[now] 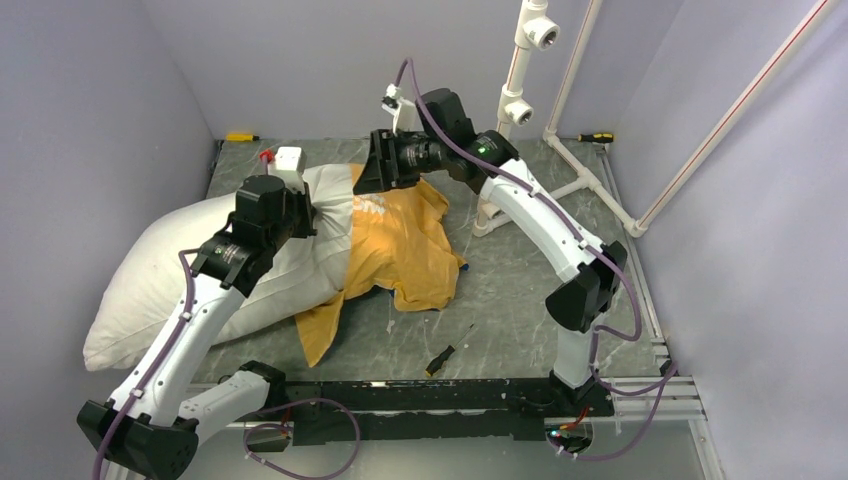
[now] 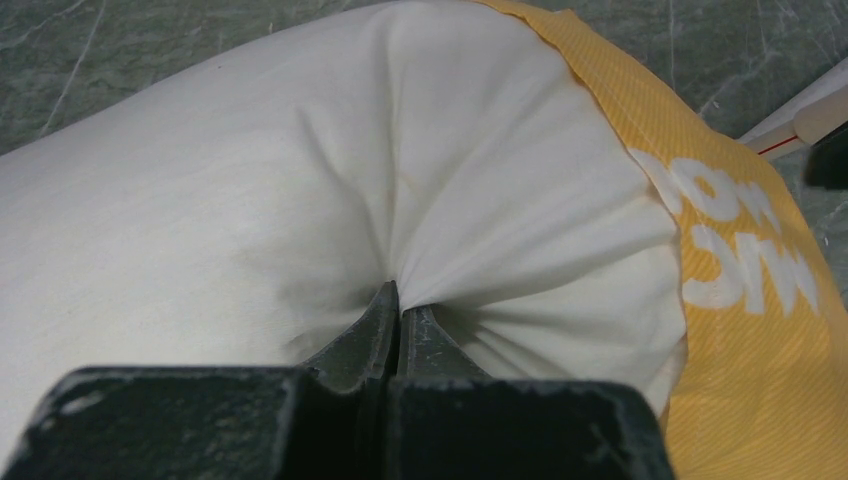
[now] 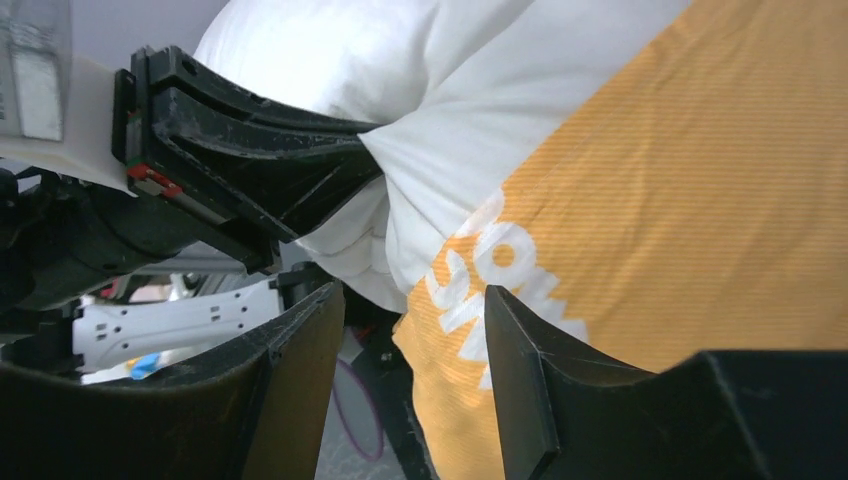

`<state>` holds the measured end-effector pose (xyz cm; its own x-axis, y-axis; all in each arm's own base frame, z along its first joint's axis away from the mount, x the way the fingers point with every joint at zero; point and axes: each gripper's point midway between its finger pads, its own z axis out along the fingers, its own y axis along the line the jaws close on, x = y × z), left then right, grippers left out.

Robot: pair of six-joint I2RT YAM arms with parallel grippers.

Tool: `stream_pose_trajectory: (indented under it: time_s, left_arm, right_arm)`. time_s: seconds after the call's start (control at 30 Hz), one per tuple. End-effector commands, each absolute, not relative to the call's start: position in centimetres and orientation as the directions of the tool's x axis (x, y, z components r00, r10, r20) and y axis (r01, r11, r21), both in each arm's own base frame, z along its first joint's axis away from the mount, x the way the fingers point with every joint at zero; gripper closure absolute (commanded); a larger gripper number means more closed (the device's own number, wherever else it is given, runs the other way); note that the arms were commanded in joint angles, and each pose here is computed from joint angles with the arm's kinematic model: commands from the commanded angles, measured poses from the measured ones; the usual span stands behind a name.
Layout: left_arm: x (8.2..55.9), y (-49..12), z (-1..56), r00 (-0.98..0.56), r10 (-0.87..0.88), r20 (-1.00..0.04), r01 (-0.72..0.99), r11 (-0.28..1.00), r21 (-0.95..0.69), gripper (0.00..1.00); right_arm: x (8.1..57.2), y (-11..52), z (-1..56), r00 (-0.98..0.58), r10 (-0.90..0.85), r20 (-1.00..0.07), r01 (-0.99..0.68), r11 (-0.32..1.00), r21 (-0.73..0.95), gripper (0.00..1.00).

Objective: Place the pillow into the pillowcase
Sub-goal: Stuff the pillow into the pillowcase.

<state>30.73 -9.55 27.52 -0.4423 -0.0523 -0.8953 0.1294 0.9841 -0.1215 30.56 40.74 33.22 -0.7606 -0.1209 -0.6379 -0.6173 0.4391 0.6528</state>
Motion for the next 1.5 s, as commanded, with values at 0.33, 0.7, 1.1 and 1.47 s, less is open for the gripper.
stream_pose_trajectory:
  time_s: [0.33,0.7,1.1,1.47]
  left_arm:
    - [30.6,-8.6,27.6,-0.433,-0.051,-0.9,0.1,0.99,-0.104,1.0]
    - [30.7,-8.9,26.8,-0.452,-0.049,-0.891,0.108,0.988,-0.109,1.0]
    - [31.3,-9.2,27.0,-0.434,-0.065,-0.899,0.111,0.986,-0.125,1.0]
    - [32.6,-10.2,34.4,-0.222,-0.163,-0.961,0.157,0.967,-0.2,1.0]
  right_arm:
    - [30.3,42.1,29.4,-0.762,-0.228,-0.607,-0.62,0.531,0.578,0.47]
    - [30.3,41.8,30.0,-0.723,-0.245,-0.646,-0.656,0.538,0.529,0.93]
    - [23.5,42.0,41.0,-0.585,-0.132,-0.8,-0.802,-0.053,0.595,1.0]
    - [26.7,46.7,46.5,-0.578,-0.045,-0.815,-0.795,-0.194,0.575,1.0]
